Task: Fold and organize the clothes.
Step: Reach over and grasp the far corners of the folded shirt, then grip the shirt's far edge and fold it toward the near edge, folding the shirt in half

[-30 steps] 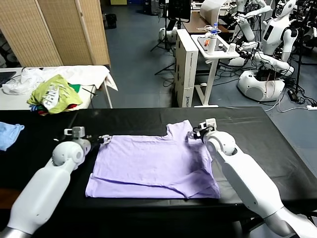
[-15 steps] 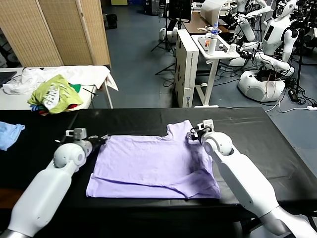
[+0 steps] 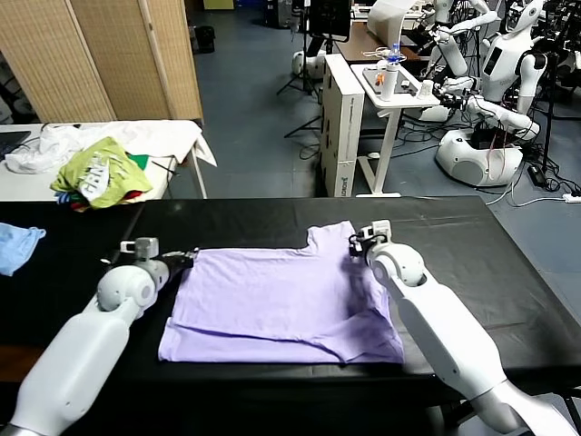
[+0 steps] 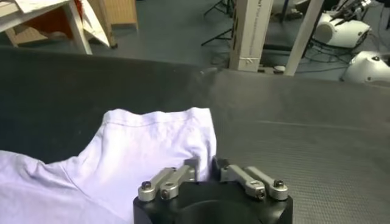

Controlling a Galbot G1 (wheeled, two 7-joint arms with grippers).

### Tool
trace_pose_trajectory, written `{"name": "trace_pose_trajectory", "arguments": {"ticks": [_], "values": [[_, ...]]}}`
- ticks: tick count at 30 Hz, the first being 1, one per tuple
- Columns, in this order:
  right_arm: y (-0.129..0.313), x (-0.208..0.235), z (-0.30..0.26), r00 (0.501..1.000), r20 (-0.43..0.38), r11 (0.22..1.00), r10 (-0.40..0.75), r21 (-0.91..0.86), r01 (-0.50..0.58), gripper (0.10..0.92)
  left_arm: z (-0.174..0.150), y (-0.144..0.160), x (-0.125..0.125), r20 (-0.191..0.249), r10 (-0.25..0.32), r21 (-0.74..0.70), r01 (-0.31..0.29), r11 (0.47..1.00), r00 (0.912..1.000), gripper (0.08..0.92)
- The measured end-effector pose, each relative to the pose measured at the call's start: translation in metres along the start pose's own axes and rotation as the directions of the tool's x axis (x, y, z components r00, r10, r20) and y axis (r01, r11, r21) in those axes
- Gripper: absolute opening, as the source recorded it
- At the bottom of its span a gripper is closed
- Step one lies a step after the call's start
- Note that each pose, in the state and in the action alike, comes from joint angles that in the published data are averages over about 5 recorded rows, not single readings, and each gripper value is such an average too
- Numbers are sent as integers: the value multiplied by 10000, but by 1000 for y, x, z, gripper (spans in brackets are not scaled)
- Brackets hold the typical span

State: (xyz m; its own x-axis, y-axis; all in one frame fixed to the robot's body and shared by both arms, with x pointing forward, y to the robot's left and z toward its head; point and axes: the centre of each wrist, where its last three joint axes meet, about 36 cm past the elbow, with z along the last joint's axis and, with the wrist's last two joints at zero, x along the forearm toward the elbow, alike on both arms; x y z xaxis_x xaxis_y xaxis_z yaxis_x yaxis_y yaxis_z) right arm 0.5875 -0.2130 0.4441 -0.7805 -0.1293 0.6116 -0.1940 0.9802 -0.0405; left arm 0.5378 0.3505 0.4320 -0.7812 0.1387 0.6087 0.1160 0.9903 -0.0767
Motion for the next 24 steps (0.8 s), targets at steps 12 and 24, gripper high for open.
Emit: {"name": "trace_pose_trajectory", "arguments": {"ticks": [12, 24], "values": [[-5, 26, 4, 9831, 1792, 9993, -376, 20, 379, 140, -5, 7, 26, 518, 32, 74, -36, 10000, 9986, 148], [-16, 70, 24, 9741, 2163, 9979, -654, 167, 633, 140, -2, 11, 76, 964, 199, -183, -182, 9997, 9951, 148]]}}
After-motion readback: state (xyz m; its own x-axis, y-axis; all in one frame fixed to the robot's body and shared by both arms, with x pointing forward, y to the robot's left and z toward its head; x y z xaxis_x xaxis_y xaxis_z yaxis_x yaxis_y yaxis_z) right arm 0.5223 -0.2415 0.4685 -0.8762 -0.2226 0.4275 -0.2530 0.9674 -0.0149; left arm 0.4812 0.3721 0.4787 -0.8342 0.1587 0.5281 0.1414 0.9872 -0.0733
